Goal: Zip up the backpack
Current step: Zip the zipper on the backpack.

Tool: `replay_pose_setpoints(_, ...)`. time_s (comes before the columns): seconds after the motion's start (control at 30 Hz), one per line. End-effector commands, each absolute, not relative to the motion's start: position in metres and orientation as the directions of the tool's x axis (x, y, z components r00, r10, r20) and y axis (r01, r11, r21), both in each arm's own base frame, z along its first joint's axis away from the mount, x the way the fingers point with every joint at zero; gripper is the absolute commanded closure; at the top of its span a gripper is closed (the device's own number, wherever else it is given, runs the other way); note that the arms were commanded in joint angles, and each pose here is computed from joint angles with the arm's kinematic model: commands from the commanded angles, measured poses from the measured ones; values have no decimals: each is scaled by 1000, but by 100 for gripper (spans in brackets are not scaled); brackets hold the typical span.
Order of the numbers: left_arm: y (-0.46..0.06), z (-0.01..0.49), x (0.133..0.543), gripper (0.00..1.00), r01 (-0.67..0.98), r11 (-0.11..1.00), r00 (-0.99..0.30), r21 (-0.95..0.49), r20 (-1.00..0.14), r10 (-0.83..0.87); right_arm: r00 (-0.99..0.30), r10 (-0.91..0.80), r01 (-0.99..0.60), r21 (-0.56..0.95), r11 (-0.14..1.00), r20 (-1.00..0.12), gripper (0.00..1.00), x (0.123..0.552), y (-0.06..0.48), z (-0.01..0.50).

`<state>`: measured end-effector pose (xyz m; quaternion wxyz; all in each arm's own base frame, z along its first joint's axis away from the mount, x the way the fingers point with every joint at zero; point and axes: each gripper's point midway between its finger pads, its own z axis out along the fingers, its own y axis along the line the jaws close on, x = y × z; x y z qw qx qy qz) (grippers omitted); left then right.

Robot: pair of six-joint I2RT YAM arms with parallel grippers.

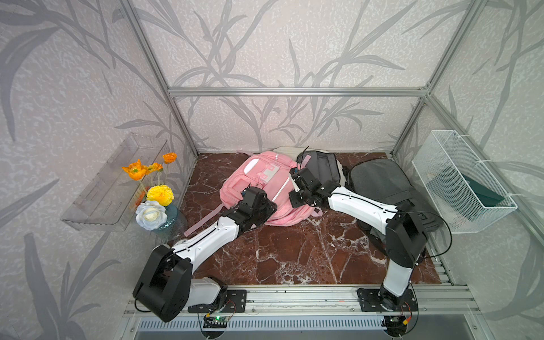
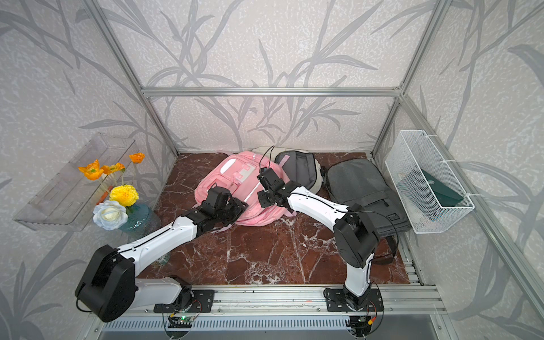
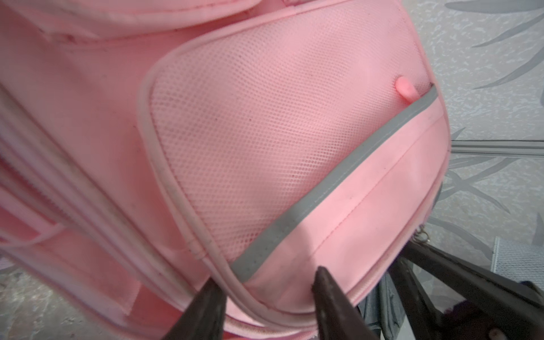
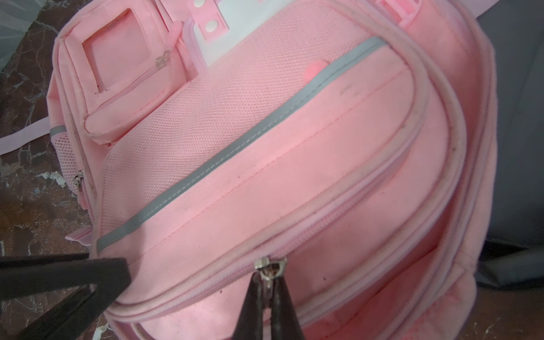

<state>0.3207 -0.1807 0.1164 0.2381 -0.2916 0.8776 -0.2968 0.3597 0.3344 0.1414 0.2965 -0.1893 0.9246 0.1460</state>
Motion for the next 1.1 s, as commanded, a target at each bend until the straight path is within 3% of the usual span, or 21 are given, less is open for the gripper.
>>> replay_pose_setpoints(0.0, -177, 117, 330, 70, -357, 672, -695, -649, -297, -655, -713, -273, -482, 169, 859, -646, 100, 346, 339, 170)
replay_pose_setpoints(0.2, -165, 124, 326, 100, -339, 719, -690, -606, -359, -628, -680, -337, -478, 46, 877, -651, 100, 362, 296, 168)
replay_pose_setpoints(0.53, -145, 139, 309, 100, -302, 773, -682, -559, -440, -584, -758, -222, -422, 202, 884, -613, 100, 422, 247, 172)
replay_pose_setpoints(0.83, -157, 121, 304, 100, -248, 799, -753, -547, -409, -515, -695, -456, -554, 10, 832, -555, 100, 465, 228, 150)
replay_pose_setpoints(1.07, -170, 112, 301, 100, -202, 808, -802, -553, -381, -461, -612, -522, -620, -49, 783, -594, 100, 500, 231, 154)
